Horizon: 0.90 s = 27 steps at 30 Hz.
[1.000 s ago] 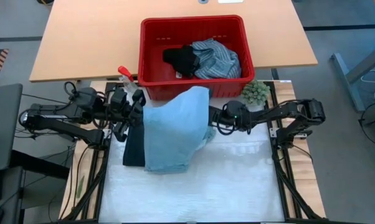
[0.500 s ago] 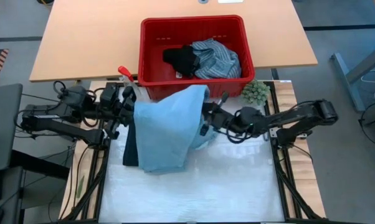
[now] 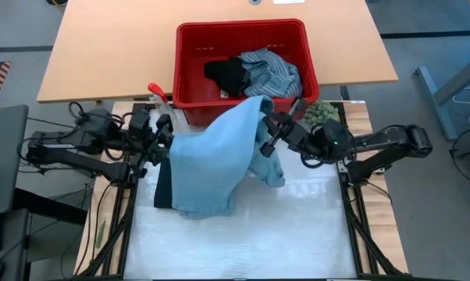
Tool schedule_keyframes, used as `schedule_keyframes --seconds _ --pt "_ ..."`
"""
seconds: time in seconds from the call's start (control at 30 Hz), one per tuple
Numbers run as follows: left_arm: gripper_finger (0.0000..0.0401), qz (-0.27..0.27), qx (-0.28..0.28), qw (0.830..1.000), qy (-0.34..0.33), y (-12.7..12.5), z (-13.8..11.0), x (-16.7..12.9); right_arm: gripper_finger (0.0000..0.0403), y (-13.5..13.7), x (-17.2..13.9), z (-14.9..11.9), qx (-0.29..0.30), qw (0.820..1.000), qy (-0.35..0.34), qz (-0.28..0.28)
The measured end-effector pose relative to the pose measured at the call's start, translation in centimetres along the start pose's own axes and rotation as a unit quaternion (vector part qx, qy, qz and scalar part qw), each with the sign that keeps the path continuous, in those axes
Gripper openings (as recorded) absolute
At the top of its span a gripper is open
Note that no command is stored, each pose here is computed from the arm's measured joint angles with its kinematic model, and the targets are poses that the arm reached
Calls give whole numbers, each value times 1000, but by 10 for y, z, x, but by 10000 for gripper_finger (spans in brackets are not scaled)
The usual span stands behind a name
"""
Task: Fold Laundry from Bin
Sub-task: Fold the light blue pants
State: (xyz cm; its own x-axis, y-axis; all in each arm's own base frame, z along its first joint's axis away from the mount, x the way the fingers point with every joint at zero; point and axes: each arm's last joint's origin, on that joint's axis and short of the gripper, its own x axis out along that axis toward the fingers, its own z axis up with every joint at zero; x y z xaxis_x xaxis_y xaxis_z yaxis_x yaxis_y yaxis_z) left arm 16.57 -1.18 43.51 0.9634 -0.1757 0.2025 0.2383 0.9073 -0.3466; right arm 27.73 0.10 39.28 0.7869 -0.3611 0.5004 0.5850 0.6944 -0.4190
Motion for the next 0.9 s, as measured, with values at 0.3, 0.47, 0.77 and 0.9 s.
schedule_keyframes --seconds 0.3,0.47,0.77,0.9 --pt "128 28 2 998 52 6 -13 6 39 23 16 -13 -29 999 30 14" --pt "128 53 9 995 82 11 -20 8 50 23 17 -6 -89 995 41 -2" --pt "128 89 11 990 109 14 -26 6 99 33 11 2 -138 988 67 -3" --pt "128 100 12 988 115 16 -28 6 160 38 8 2 -147 986 78 5"
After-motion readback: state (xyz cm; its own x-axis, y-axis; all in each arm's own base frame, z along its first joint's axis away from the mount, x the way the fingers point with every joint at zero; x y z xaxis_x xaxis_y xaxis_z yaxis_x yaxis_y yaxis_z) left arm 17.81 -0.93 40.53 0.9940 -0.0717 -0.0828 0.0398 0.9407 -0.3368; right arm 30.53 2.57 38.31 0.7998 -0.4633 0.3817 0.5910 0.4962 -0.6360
